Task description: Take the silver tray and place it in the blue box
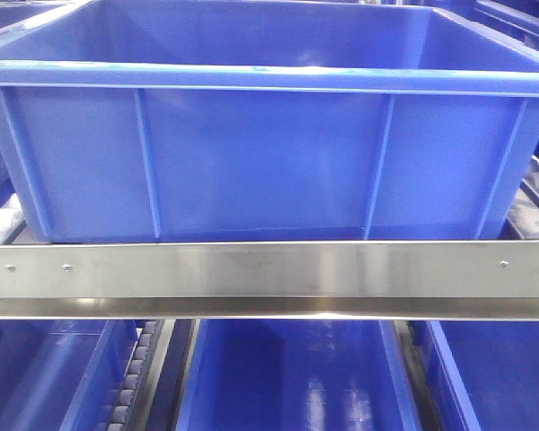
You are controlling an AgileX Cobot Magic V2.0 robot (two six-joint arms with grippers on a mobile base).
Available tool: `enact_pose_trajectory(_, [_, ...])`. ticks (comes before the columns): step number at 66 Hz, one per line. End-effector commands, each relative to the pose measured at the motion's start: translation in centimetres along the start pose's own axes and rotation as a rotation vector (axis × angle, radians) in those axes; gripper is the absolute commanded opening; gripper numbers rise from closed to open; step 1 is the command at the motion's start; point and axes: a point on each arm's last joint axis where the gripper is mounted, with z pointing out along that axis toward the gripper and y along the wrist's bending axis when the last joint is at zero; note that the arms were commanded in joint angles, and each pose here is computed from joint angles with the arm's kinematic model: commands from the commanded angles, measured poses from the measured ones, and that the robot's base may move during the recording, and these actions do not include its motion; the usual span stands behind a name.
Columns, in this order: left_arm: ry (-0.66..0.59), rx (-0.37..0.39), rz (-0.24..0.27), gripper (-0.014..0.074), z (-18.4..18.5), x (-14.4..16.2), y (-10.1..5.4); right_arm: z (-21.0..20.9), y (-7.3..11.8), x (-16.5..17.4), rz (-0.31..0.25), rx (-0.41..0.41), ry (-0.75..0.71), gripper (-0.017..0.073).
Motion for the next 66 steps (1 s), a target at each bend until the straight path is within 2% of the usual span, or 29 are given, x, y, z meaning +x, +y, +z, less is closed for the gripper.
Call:
enact_pose_trajectory(1, [-0.099, 0.045, 0.001, -0.0095, 0.0, -1.6, -0.5, -0.2, 0.0, -1.0, 0.026, -0.001, -0.119, 0.0053])
enact_pose_trajectory(9, [-0.099, 0.045, 0.001, -0.0095, 0.0, -1.6, -0.5, -0.2, 0.1, -1.0, 0.001, -0.012, -0.116, 0.0053])
enact_pose_trajectory(54, [-0.095, 0.043, 0.001, -0.0095, 0.0, -1.5, -0.5, -0.2, 0.1, -0.9, 0.002, -0.022, -0.109, 0.0053])
enact_pose_trajectory(62, [-0.088, -0.025, -0.004, -0.0095, -0.3, -1.3, 0.2, -0.2, 0.1, -0.9, 0.002, -0.022, -0.109, 0.0053])
enact_pose_trajectory(66, [-0.100, -0.082, 0.040, -0.0095, -0.7, -1.0, 0.7, -0.2, 0.1, -0.9, 0.002, -0.022, -0.109, 0.0053])
